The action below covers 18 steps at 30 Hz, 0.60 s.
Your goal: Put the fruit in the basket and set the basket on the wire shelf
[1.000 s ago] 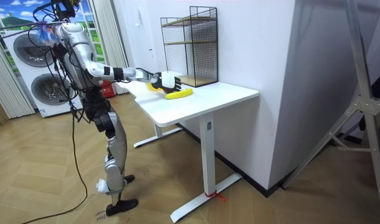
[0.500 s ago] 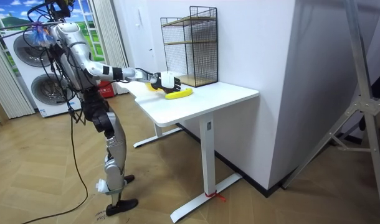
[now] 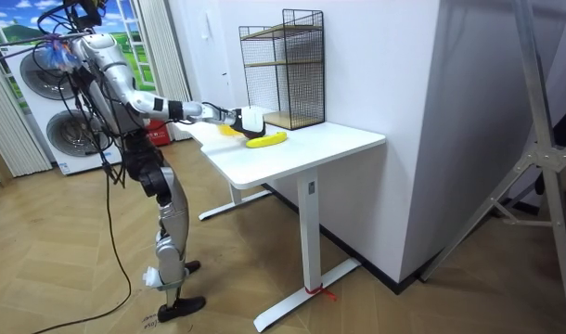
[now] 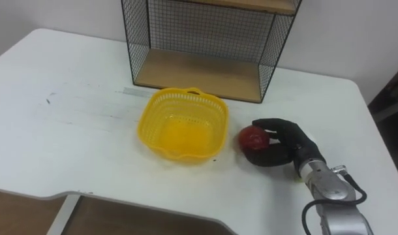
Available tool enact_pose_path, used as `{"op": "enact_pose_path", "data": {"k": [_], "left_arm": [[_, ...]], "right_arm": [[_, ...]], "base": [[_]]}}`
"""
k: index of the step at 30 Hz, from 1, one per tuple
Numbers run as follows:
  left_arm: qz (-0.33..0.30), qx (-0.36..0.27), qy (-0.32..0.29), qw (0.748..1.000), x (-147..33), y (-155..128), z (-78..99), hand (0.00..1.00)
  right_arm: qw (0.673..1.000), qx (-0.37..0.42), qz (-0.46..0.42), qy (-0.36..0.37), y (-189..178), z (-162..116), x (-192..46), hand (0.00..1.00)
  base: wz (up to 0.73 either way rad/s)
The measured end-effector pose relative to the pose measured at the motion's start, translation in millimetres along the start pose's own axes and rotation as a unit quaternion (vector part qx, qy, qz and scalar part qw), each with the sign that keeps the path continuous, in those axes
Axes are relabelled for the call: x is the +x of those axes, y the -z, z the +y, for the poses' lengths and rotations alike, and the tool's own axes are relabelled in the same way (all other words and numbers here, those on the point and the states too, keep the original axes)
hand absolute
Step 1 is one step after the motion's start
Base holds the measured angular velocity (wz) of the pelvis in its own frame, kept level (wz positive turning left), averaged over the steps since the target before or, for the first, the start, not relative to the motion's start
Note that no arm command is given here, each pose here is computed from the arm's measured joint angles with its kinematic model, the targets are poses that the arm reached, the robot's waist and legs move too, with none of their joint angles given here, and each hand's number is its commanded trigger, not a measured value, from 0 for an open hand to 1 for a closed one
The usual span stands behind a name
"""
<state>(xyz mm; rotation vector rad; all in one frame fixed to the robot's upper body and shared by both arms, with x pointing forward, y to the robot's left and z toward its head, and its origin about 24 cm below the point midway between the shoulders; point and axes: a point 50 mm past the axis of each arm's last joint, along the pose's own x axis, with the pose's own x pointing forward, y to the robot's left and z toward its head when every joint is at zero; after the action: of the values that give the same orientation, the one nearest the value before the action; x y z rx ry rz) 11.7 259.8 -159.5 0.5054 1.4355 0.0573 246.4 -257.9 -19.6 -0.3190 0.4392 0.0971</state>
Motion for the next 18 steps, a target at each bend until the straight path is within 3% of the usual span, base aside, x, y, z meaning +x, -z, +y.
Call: {"op": "enact_pose_path", "data": {"k": [18], "left_arm": [[-0.001, 0.000, 0.001, 1.000, 1.6, -4.1, 0.4, 0.00]], "right_arm": [[1.000, 0.005, -0.014, 0.001, -3.5, 1.2, 0.6, 1.00]], "base": [[-0.02]]}}
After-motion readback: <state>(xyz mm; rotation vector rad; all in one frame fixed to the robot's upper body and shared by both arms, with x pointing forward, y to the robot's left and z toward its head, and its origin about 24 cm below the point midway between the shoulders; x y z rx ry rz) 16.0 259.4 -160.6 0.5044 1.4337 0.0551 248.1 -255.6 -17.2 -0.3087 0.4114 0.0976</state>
